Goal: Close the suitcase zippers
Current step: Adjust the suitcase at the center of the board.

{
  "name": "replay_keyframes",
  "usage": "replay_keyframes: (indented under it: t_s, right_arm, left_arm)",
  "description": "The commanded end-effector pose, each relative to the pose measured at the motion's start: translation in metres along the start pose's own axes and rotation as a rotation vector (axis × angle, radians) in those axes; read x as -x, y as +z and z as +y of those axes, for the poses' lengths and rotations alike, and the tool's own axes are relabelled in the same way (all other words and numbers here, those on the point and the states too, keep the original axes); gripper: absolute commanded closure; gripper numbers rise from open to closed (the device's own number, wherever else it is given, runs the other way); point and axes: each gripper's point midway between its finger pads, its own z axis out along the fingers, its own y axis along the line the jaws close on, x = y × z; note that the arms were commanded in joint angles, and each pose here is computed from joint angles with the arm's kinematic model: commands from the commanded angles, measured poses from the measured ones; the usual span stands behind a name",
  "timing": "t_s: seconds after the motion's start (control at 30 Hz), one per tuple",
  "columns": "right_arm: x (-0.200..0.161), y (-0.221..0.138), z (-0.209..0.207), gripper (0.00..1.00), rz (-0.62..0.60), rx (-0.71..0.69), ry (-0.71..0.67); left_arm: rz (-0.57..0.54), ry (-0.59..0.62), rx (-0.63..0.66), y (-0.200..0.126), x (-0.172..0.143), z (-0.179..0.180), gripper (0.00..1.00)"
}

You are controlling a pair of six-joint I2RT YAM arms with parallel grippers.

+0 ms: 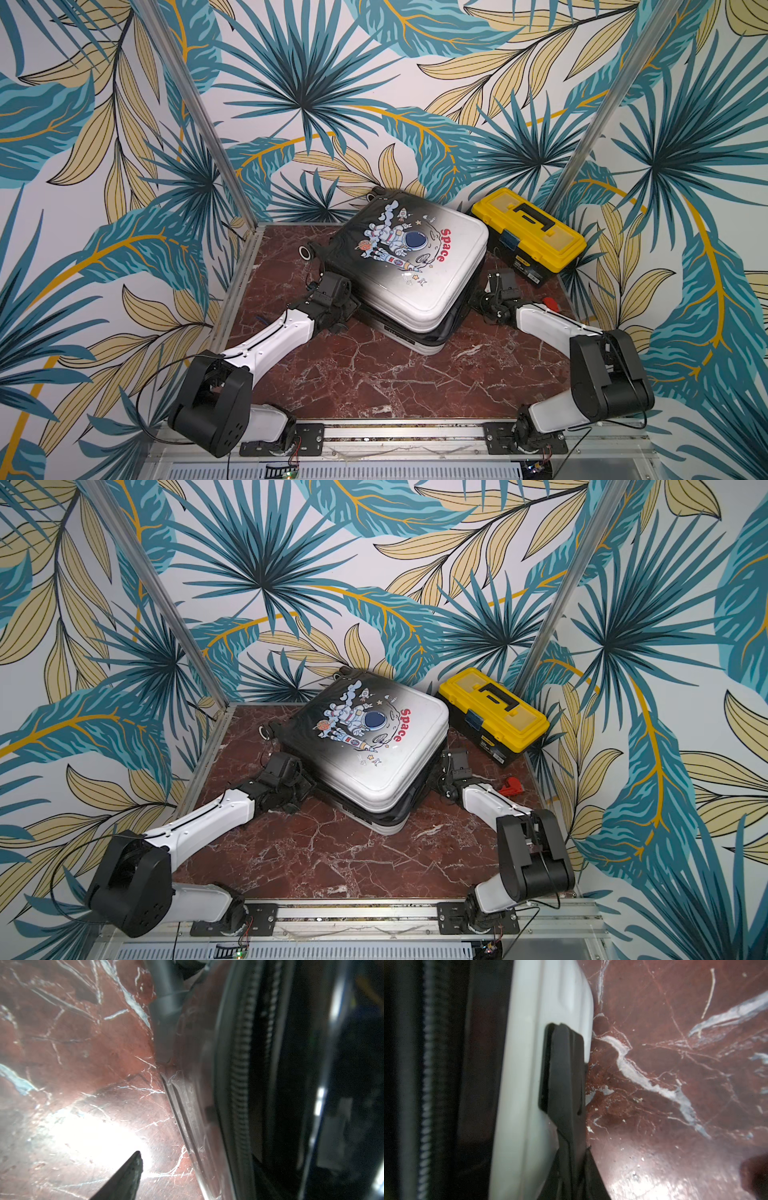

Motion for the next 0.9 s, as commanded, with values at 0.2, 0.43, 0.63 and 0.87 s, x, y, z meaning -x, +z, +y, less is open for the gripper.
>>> replay_keyframes:
  t_s: [0.2, 0.43, 0.63, 0.87]
  right_arm:
    - [-0.055, -0.025, 0.013, 1.00, 0.117, 0.060, -0.002]
    - [-0.079, -0.047, 0.032, 1.00, 0.092, 0.102, 0.033]
    - [-0.103, -0.064, 0.065, 0.86, 0.062, 0.184, 0.054]
    - [-0.146, -0.074, 0.102, 0.79, 0.091, 0.182, 0.064]
  left_arm:
    - [-0.012, 0.048, -0.040, 0.011, 0.010, -0.022, 0.61]
    - [-0.038, 0.106, -0.017, 0.016, 0.032, -0.015, 0.93]
    - [-0.058, 0.209, -0.020, 0.022, 0.064, -0.024, 1.00]
    - [-0.056, 0.353, -0.116, 0.033, 0.096, -0.057, 1.00]
